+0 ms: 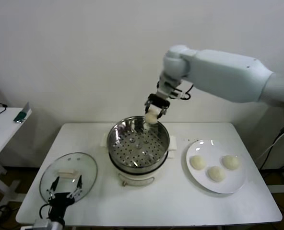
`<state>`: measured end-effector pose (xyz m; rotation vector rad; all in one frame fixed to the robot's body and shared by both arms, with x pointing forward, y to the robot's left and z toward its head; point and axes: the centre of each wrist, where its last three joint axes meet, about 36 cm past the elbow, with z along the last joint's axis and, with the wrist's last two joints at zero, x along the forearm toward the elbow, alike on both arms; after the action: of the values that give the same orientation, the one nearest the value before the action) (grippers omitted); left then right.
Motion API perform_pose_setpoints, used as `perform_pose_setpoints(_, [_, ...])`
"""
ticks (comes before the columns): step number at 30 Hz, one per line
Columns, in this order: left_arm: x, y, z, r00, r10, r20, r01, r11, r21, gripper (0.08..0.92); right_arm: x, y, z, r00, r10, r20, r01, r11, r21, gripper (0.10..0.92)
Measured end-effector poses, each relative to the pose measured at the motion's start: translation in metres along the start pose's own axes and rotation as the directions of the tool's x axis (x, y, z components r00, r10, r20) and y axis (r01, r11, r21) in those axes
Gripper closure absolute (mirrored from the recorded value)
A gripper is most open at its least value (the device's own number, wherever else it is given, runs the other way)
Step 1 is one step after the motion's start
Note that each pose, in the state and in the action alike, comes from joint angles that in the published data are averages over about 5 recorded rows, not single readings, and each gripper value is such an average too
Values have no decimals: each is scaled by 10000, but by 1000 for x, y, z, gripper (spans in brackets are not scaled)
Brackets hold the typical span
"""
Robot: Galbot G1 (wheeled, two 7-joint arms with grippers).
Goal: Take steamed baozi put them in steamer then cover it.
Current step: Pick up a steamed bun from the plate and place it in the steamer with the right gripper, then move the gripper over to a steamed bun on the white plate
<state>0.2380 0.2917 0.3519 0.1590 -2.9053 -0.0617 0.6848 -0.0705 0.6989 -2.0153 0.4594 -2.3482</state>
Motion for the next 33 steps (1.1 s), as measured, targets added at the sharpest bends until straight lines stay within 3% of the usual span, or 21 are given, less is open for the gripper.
perform_pose_setpoints(8, [1,0,4,10000,-53,-41,53,9999,-98,177,-59,-14,1,9999,-77,-140,96,9893,1457,413])
perform_pose_setpoints(20, [3,-1,7,9999,-93,-47,93,9999,-110,177,-111,-21,8,9998,-191,-94,206,9822,1867,394])
perform_pose_setpoints(27, [4,-2,6,9998,-174,-21,174,9998,-74,177,-111,-21,13,9999,146,91,-159,9854,1694,233])
perform_pose_setpoints(33, [4,-3,4,9999,-161,-3,161,9998,-144,177,-68,-14,26,9987,371,342,-401,9950,918,200])
